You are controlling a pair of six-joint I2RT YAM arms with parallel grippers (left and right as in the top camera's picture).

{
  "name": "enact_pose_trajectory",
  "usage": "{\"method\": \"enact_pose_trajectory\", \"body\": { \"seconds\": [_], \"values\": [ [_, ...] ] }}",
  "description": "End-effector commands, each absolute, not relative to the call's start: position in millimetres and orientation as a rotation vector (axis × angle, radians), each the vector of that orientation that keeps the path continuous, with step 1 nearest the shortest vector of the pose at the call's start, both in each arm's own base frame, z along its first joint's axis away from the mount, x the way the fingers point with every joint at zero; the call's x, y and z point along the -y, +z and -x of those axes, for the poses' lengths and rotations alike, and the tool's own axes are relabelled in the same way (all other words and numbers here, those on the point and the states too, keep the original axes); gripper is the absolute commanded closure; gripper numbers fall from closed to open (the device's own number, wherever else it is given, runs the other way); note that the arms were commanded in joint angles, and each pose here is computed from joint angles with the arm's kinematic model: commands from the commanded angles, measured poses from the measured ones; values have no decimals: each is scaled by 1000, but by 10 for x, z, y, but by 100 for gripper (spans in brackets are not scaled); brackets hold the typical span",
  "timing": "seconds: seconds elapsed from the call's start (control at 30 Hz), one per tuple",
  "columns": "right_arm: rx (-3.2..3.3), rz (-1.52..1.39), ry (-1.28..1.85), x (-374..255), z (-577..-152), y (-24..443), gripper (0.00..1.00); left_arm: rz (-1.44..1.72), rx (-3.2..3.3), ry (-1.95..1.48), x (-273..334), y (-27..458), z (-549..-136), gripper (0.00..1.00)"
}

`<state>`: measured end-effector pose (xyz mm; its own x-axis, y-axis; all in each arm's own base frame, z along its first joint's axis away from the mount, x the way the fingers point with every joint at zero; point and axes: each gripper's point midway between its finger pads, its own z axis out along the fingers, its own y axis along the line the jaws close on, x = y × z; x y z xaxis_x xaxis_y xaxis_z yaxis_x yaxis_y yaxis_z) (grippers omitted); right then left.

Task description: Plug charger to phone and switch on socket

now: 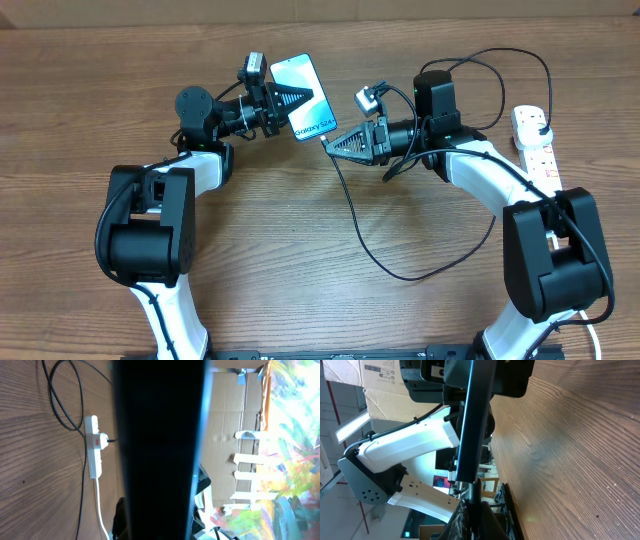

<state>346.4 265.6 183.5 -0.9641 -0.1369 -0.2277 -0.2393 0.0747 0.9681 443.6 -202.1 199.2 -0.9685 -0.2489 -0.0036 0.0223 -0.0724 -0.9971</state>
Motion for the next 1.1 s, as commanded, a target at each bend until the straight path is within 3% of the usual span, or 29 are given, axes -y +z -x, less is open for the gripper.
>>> {"method": "enact_pose_trajectory", "body": {
  "seconds": [0.0, 1.07],
  "values": [
    [-2220, 414, 2057, -2641, -3441, 1969, 96, 198, -1950, -2123, 1995, 2125, -4494, 96],
    [-2229, 404, 2029, -2751, -3460, 1974, 96, 206, -1945, -2122, 1991, 2128, -4505, 96]
  ]
}}
